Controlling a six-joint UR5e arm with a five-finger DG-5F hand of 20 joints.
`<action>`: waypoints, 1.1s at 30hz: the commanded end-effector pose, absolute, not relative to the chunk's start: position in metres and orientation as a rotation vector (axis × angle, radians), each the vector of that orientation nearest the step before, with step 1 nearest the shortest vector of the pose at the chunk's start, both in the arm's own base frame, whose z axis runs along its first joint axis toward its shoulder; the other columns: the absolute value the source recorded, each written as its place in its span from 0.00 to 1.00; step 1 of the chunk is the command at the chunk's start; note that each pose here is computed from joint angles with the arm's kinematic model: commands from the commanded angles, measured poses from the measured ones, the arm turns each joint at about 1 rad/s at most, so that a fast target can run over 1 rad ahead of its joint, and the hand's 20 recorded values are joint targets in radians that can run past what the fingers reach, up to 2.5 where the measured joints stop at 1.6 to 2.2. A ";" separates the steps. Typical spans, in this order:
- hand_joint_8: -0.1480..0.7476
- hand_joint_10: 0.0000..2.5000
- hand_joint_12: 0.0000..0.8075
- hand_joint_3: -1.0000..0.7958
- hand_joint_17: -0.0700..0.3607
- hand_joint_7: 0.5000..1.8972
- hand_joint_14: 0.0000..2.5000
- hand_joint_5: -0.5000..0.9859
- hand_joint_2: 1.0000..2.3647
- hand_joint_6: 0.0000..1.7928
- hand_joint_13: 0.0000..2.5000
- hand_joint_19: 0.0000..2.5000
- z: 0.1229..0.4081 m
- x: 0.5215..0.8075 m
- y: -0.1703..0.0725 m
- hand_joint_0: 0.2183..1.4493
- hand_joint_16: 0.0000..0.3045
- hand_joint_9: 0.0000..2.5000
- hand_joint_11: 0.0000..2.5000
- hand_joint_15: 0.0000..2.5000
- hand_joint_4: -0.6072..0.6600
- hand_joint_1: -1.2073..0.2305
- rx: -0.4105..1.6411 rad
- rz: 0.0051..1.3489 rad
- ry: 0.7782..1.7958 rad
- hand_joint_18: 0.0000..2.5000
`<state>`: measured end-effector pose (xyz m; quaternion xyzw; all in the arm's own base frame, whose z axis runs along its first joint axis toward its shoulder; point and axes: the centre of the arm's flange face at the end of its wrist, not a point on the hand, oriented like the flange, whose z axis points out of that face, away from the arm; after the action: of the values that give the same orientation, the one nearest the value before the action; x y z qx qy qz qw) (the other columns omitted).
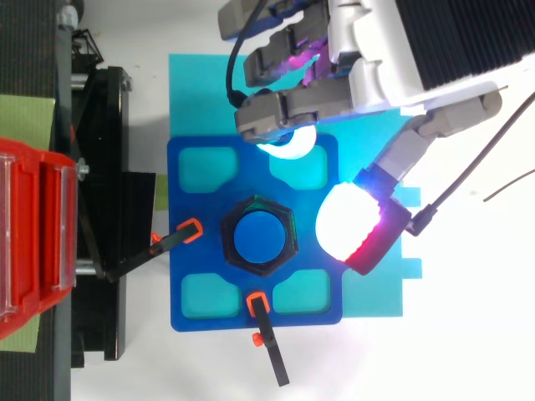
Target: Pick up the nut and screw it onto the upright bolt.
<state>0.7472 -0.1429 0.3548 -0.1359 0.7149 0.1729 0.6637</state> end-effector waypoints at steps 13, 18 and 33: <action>0.47 0.00 0.34 0.28 0.31 0.18 0.00 0.26 0.00 0.28 0.26 0.00 0.343 0.767 -0.108 0.23 0.09 0.39 0.00 0.00 0.65 0.76 -0.279 0.474 1.544 0.13; 0.45 0.00 0.37 0.28 0.32 0.15 0.00 0.25 0.00 0.28 0.23 0.00 0.342 0.771 -0.094 0.23 0.10 0.35 0.00 0.00 0.64 0.78 -0.290 0.487 1.527 0.09; 0.46 0.00 0.37 0.28 0.33 0.16 0.00 0.26 0.00 0.28 0.22 0.00 0.324 0.769 -0.085 0.22 0.10 0.33 0.00 0.00 0.65 0.79 -0.286 0.498 1.556 0.08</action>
<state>0.7693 -0.0826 0.3243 -0.1273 0.6902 0.2225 0.6767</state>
